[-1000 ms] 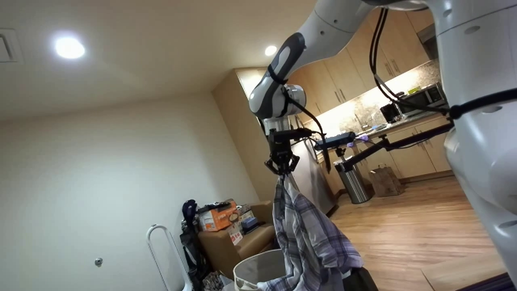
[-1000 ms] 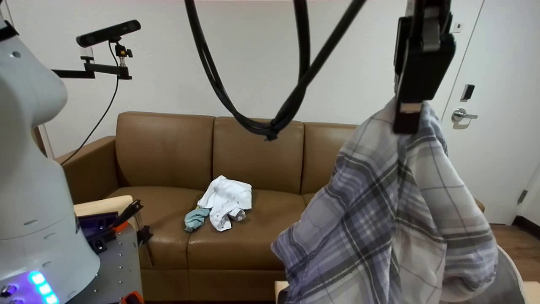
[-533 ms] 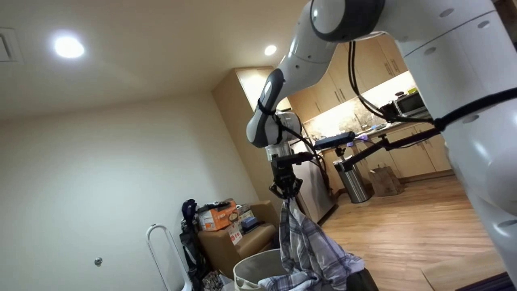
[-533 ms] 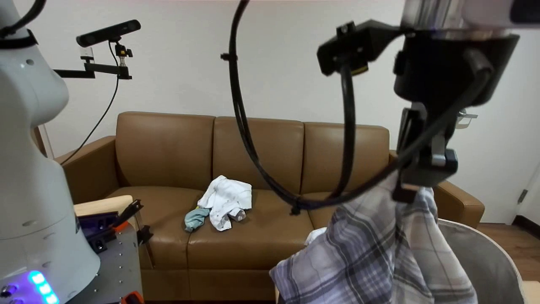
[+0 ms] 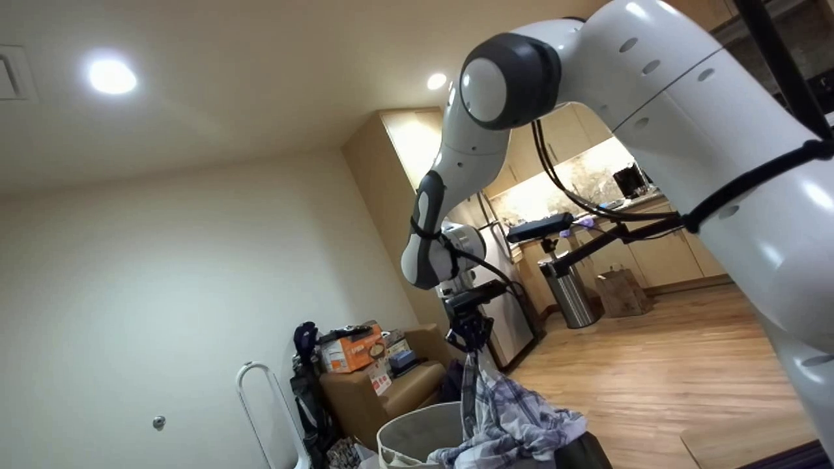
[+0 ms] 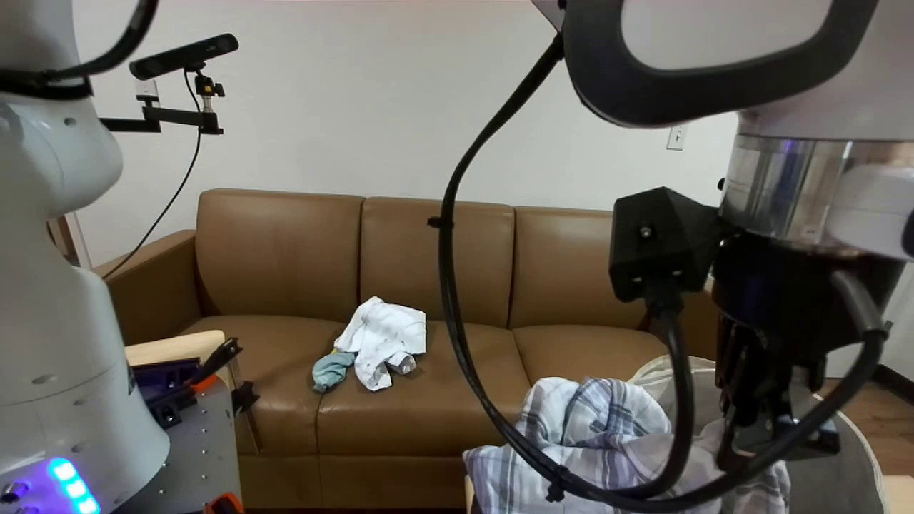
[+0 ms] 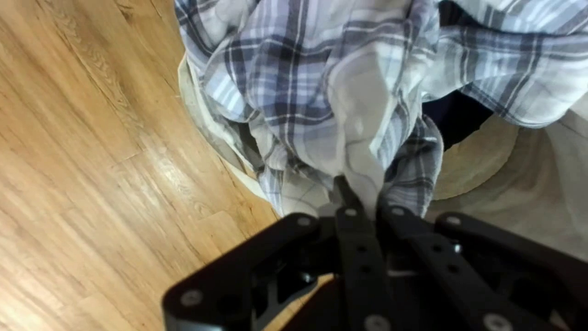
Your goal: Move all the clothes from the couch and put them in the carrier bag
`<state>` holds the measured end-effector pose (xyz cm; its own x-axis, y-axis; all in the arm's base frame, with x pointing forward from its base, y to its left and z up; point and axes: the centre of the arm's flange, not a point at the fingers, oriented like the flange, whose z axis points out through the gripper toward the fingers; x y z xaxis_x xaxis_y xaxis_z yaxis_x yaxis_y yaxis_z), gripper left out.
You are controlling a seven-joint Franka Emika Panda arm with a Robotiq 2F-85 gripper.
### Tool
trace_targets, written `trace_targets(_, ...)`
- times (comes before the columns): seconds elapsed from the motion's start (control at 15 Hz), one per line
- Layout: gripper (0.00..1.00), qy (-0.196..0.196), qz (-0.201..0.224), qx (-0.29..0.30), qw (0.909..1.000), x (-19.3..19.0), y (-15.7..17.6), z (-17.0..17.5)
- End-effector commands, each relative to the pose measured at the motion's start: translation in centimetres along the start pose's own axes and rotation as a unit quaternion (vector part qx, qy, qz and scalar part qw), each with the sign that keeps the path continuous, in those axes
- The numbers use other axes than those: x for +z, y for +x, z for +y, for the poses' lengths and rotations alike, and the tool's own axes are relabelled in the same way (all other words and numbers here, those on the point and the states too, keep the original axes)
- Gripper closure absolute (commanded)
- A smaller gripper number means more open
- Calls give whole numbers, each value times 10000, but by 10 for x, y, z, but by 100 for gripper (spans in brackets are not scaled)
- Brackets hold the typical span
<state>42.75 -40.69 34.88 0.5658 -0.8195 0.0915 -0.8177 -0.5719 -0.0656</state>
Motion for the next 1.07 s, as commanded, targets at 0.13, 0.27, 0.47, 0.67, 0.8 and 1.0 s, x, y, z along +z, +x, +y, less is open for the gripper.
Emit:
trace_targets(0.13,97,8,-12,-27,10000,2,0,-4)
trace_targets(0.27,97,481,20,-416,9980,17,14,-26)
trace_targets(0.47,97,914,-25,-1123,9895,48,25,-77)
trace_targets(0.67,97,923,-344,-1584,9825,90,24,-108)
trace_targets(0.8,97,870,-608,-1760,9786,122,17,-110)
trace_targets(1.0,98,764,-884,-1771,9772,155,8,-99)
